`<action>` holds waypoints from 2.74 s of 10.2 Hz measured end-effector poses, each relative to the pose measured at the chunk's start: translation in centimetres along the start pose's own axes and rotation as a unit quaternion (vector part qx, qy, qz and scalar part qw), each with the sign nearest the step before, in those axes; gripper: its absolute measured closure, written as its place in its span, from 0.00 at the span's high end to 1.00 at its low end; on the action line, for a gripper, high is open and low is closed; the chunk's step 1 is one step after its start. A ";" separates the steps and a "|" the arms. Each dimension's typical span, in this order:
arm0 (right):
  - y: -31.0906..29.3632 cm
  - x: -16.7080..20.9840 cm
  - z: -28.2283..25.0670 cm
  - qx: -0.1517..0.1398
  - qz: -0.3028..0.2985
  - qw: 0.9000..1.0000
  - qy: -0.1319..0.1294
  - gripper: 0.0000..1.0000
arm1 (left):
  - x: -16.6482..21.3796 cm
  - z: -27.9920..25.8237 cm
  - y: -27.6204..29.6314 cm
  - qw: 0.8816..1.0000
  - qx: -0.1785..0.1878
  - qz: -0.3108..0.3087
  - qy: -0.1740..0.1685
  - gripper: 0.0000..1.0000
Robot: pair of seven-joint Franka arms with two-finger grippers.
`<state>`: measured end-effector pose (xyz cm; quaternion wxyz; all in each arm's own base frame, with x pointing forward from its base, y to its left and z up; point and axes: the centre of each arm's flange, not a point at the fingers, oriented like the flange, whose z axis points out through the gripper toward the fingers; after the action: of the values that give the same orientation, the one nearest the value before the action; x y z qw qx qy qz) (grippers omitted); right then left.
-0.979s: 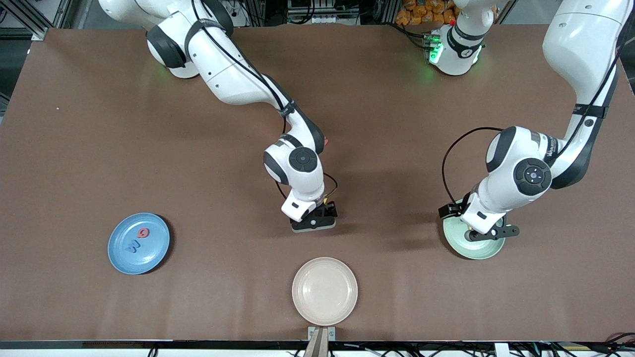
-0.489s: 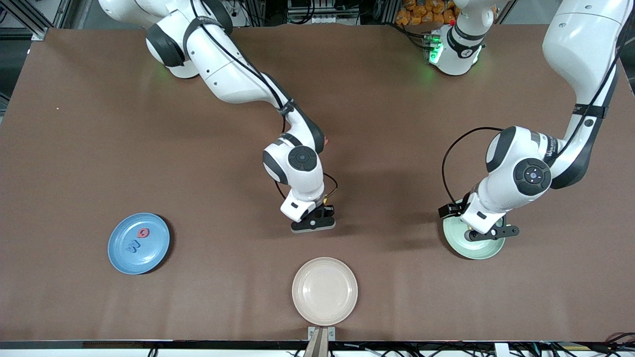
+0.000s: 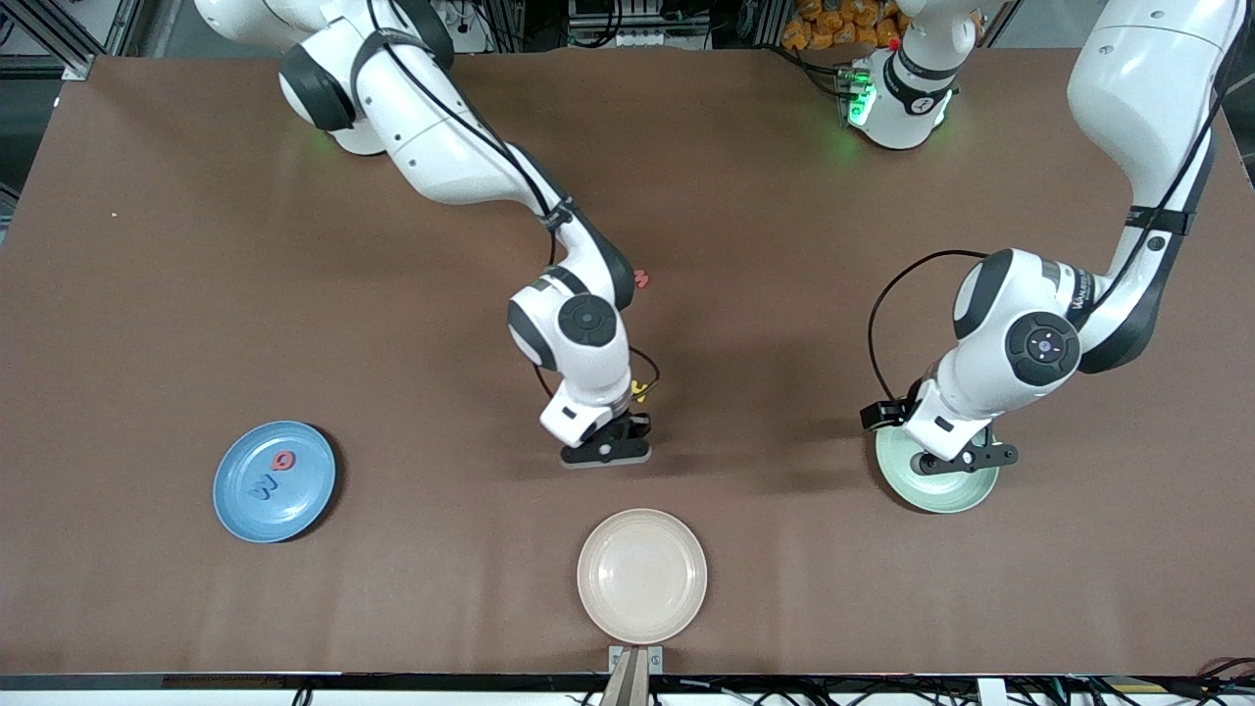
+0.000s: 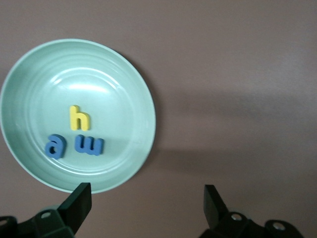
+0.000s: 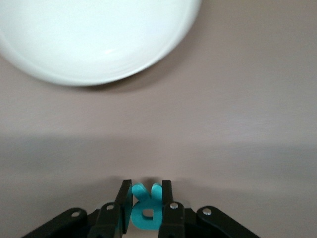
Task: Sort uppercase to blue plate, lowercase to green plate
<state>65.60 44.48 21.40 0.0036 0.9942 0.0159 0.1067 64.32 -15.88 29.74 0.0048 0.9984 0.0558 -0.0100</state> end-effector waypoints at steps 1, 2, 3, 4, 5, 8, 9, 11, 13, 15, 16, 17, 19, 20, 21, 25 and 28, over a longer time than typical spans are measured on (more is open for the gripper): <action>4.2 2.7 -1.2 0.003 0.008 1.000 -0.019 0.28 | -0.8 -0.1 1.9 1.000 -0.005 0.000 -0.002 1.00; 8.7 5.0 -2.5 0.004 0.006 0.999 -0.037 0.28 | -1.9 -0.1 4.4 1.000 -0.009 0.006 -0.004 1.00; 12.8 6.7 -3.3 -0.001 -0.006 0.999 -0.052 0.28 | -3.4 0.1 7.2 1.000 -0.012 0.014 -0.009 1.00; 16.4 7.8 -3.5 -0.006 -0.022 0.998 -0.064 0.28 | -5.2 0.4 10.5 0.999 -0.016 0.029 -0.014 1.00; 19.5 8.4 -3.2 -0.011 -0.043 0.996 -0.079 0.28 | -7.5 0.9 14.0 0.998 -0.017 0.052 -0.020 1.00; 27.0 9.8 -3.4 -0.026 -0.102 0.989 -0.106 0.28 | -15.0 2.2 23.0 0.990 -0.013 0.135 -0.033 1.00; 29.8 10.5 -4.0 -0.033 -0.123 0.986 -0.106 0.28 | -18.0 2.9 25.8 0.987 -0.011 0.158 -0.039 1.00; 36.3 11.3 -4.5 -0.036 -0.145 0.982 -0.115 0.28 | -23.8 4.7 30.2 0.992 0.000 0.116 -0.056 1.00; 42.6 11.2 -4.1 -0.031 -0.161 0.978 -0.129 0.28 | -28.9 7.5 33.2 0.997 0.017 0.016 -0.077 1.00; 45.7 10.2 -3.2 -0.024 -0.160 0.975 -0.154 0.28 | -30.8 10.1 34.2 0.995 0.022 -0.040 -0.092 1.00; 45.5 9.5 -2.2 -0.013 -0.157 0.974 -0.165 0.37 | -30.8 10.6 34.1 0.994 0.024 -0.055 -0.096 1.00; 45.3 8.8 -1.1 0.002 -0.150 0.973 -0.175 0.55 | -30.7 11.0 34.1 0.992 0.022 -0.071 -0.098 1.00; 44.8 8.3 -0.3 0.018 -0.144 0.973 -0.181 0.81 | -30.8 11.6 34.3 0.988 0.014 -0.114 -0.099 1.00; 44.7 8.3 -0.3 0.020 -0.144 0.973 -0.180 0.95 | -30.8 11.6 34.4 0.985 0.004 -0.144 -0.096 1.00; 44.7 8.3 -0.2 0.021 -0.144 0.973 -0.180 1.00 | -31.0 11.7 34.5 0.982 -0.010 -0.170 -0.088 1.00; 43.2 7.9 0.4 0.029 -0.150 0.971 -0.185 1.00 | -32.9 12.8 33.0 0.977 -0.007 -0.205 -0.051 1.00; 41.5 7.5 1.1 0.030 -0.161 0.968 -0.190 1.00 | -33.3 13.0 32.4 0.977 -0.001 -0.205 -0.051 0.94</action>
<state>74.44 3.28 22.36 -0.0063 0.9803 0.1778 -0.0863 34.61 -51.90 17.71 0.0065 0.9639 0.2590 -0.0615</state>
